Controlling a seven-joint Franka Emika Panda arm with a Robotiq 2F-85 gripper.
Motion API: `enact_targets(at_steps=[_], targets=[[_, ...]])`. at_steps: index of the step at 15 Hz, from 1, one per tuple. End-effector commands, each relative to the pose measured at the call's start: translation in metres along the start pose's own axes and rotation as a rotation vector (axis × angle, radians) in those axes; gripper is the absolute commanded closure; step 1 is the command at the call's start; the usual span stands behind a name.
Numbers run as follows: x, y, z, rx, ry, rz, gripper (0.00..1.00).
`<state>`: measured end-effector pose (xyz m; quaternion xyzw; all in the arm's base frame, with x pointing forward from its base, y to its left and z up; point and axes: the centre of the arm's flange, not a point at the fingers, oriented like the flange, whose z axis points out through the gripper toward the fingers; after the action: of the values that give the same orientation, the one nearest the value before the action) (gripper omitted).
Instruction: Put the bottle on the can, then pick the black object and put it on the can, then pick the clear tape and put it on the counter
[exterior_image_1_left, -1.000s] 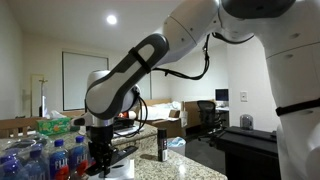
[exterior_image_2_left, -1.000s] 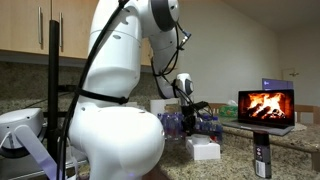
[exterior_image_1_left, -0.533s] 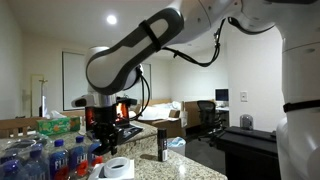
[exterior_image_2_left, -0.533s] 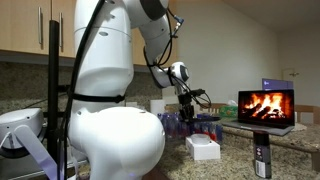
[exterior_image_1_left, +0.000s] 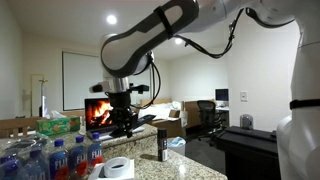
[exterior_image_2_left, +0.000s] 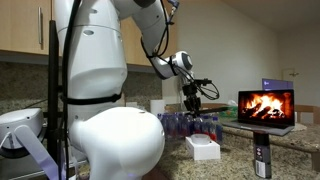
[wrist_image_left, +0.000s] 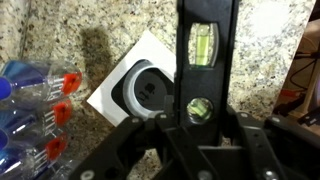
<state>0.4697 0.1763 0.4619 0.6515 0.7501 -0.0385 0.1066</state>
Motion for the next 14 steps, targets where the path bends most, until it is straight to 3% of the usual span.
enact_targets(at_steps=[1, 4, 7, 8, 14], targets=[[-0.044, -0.02, 0.006, -0.016, 0.013, 0.095, 0.82], [-0.08, -0.036, 0.013, -0.05, 0.024, 0.179, 0.82], [-0.084, -0.046, 0.013, -0.176, 0.052, 0.207, 0.82], [-0.087, -0.022, 0.013, -0.098, 0.041, 0.18, 0.57], [-0.085, -0.034, 0.009, -0.143, 0.052, 0.191, 0.57]])
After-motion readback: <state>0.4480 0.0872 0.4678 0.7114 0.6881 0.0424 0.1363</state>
